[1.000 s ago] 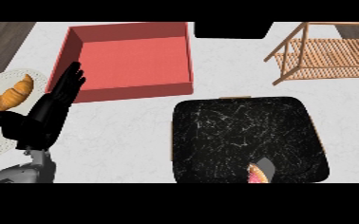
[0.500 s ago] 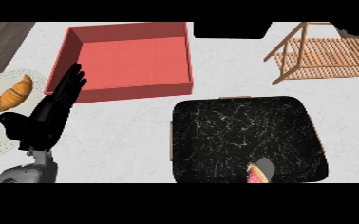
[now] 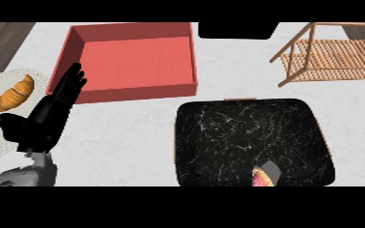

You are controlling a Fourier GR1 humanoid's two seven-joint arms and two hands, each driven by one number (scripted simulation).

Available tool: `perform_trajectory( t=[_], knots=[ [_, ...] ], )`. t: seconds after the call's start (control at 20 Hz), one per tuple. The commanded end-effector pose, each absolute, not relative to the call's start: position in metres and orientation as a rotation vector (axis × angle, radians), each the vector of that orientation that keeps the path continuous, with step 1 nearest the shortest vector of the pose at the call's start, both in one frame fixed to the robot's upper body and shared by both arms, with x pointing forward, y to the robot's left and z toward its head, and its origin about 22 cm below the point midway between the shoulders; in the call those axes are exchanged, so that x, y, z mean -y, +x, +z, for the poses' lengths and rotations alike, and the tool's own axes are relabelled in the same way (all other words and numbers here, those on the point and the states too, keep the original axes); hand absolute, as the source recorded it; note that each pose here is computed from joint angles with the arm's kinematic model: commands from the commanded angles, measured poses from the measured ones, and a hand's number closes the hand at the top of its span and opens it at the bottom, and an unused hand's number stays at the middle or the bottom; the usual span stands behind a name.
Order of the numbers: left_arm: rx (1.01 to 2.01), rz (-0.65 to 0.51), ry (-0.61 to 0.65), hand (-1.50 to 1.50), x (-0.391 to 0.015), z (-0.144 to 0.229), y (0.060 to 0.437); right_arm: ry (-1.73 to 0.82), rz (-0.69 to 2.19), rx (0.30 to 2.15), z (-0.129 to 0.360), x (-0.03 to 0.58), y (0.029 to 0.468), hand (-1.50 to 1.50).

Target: Pick the pear from the tray and place it in the tiered shelf

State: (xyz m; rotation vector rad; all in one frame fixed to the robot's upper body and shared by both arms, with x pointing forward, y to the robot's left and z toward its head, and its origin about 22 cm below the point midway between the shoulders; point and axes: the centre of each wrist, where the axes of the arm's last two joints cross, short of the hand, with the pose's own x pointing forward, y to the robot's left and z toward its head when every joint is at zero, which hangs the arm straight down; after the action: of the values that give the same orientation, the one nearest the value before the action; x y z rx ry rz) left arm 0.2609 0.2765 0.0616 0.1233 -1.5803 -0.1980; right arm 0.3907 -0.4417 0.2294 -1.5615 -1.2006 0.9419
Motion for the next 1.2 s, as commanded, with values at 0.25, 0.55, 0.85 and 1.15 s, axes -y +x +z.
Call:
perform_trajectory(
  t=[0.25, 0.55, 0.85, 1.15],
  knots=[
    [1.566, -0.198, 0.134, 0.00, -0.284, 0.073, 0.275, -1.591, 0.807, 1.077, 0.247, 0.447, 0.396, -1.50],
    [1.556, -0.203, 0.110, 0.00, -0.270, 0.061, 0.250, -1.474, 0.476, 1.380, 0.284, 0.450, 0.393, -1.50],
    [1.567, -0.180, 0.116, 0.00, -0.284, 0.065, 0.257, -1.359, 0.213, 1.509, 0.375, 0.456, 0.367, -1.50],
    [1.553, -0.158, 0.114, 0.00, -0.292, 0.065, 0.261, -1.131, -0.204, 1.516, 0.396, 0.509, 0.322, -1.50]
  ],
)
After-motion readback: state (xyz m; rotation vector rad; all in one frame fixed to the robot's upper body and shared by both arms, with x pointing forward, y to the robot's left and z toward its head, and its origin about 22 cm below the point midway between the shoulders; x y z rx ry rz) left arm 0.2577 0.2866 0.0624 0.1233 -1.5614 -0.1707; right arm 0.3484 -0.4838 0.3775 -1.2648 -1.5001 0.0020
